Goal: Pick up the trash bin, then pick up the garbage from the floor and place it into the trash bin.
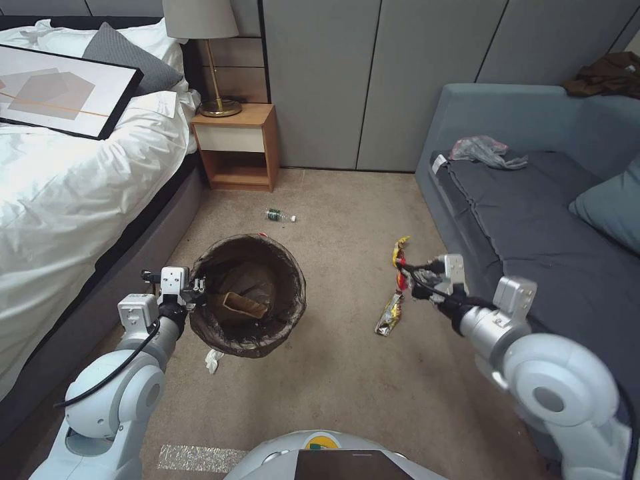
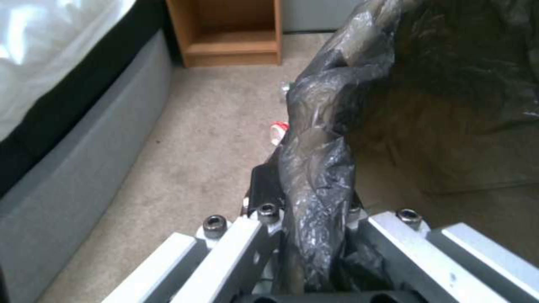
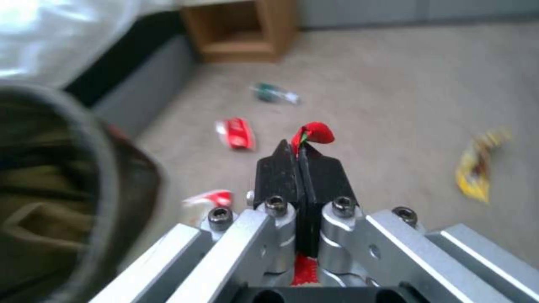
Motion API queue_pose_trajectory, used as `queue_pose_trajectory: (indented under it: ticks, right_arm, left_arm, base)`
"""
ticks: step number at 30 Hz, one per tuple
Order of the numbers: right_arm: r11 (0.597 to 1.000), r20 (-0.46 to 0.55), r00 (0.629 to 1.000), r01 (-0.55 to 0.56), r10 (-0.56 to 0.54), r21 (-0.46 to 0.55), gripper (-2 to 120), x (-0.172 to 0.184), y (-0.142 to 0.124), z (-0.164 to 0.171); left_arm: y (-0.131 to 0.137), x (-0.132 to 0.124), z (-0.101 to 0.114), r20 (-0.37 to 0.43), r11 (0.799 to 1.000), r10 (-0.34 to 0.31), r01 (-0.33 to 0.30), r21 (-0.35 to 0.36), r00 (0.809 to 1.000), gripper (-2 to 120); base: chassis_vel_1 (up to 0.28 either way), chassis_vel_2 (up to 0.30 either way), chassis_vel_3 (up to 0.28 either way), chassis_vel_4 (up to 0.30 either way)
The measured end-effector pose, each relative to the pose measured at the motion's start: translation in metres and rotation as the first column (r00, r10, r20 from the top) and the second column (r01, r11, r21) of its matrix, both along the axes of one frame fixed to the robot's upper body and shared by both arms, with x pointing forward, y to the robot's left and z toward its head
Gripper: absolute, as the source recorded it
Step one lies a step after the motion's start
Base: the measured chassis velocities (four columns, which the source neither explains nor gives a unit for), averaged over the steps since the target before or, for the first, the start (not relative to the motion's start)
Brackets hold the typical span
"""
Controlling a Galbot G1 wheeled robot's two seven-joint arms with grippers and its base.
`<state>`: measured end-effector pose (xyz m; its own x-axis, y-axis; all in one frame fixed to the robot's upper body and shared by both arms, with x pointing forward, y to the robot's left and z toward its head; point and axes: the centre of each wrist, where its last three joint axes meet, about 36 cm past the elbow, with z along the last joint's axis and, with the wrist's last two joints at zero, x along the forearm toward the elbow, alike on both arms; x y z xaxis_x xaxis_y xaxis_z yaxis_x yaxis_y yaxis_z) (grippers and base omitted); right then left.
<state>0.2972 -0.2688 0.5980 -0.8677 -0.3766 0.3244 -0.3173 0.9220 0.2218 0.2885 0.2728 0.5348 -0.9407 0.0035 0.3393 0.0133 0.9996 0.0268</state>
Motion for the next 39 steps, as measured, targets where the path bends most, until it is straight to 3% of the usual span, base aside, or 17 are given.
queue_pose_trajectory:
  ticks: [2,8,10,11,14,19,22,26,33,39]
  right_arm:
    - [0.994,0.038,0.994,-0.106,0.105,0.009,0,0.009,0.001,0.024]
    - [0.964,0.067,0.963,-0.264,0.261,0.028,0,0.028,0.012,0.062]
    - [0.929,0.057,0.930,-0.365,0.362,0.059,0,0.037,0.023,0.081]
    - [0.929,0.057,0.930,-0.365,0.362,0.059,0,0.037,0.023,0.081]
    - [0.881,0.037,0.885,-0.465,0.464,0.087,0,0.054,0.038,0.098]
    - [0.828,-0.013,0.832,-0.550,0.554,0.107,0,0.076,0.063,0.099]
    - [0.778,-0.047,0.779,-0.618,0.625,0.111,0,0.085,0.093,0.098]
    - [0.739,-0.082,0.735,-0.666,0.673,0.102,0,0.085,0.119,0.092]
    - [0.703,-0.169,0.684,-0.705,0.709,0.096,0,0.091,0.156,0.069]
    - [0.692,-0.220,0.664,-0.716,0.715,0.091,0,0.095,0.175,0.050]
  left_arm:
    - [-0.003,0.001,-0.003,-0.008,1.000,-0.016,0.016,-0.007,1.000,0]
    - [-0.007,0.003,-0.008,-0.020,0.999,-0.038,0.038,-0.018,0.999,0]
    - [-0.007,0.004,-0.008,-0.021,0.999,-0.049,0.049,-0.023,0.999,0]
    - [-0.007,0.004,-0.008,-0.021,0.999,-0.049,0.049,-0.023,0.999,0]
    - [-0.008,0.004,-0.009,-0.022,0.997,-0.067,0.067,-0.031,0.997,0]
    - [-0.009,0.006,-0.009,-0.023,0.996,-0.082,0.081,-0.039,0.996,0]
    - [-0.009,0.007,-0.010,-0.023,0.995,-0.091,0.090,-0.043,0.996,0]
    - [-0.009,0.009,-0.009,-0.018,0.995,-0.093,0.092,-0.040,0.996,0]
    - [-0.006,0.009,-0.008,-0.016,0.995,-0.089,0.088,-0.038,0.996,0]
    - [-0.004,0.009,-0.007,-0.012,0.996,-0.082,0.082,-0.035,0.997,0]
  base:
    - [0.000,0.000,0.000,0.000]
    - [0.000,0.000,0.000,0.000]
    - [0.000,0.000,0.000,0.000]
    - [0.000,0.000,0.000,0.000]
    - [0.000,0.000,0.000,0.000]
    - [0.000,0.000,0.000,0.000]
    - [0.000,0.000,0.000,0.000]
    - [0.000,0.000,0.000,0.000]
    - [0.000,0.000,0.000,0.000]
    - [0.000,0.000,0.000,0.000]
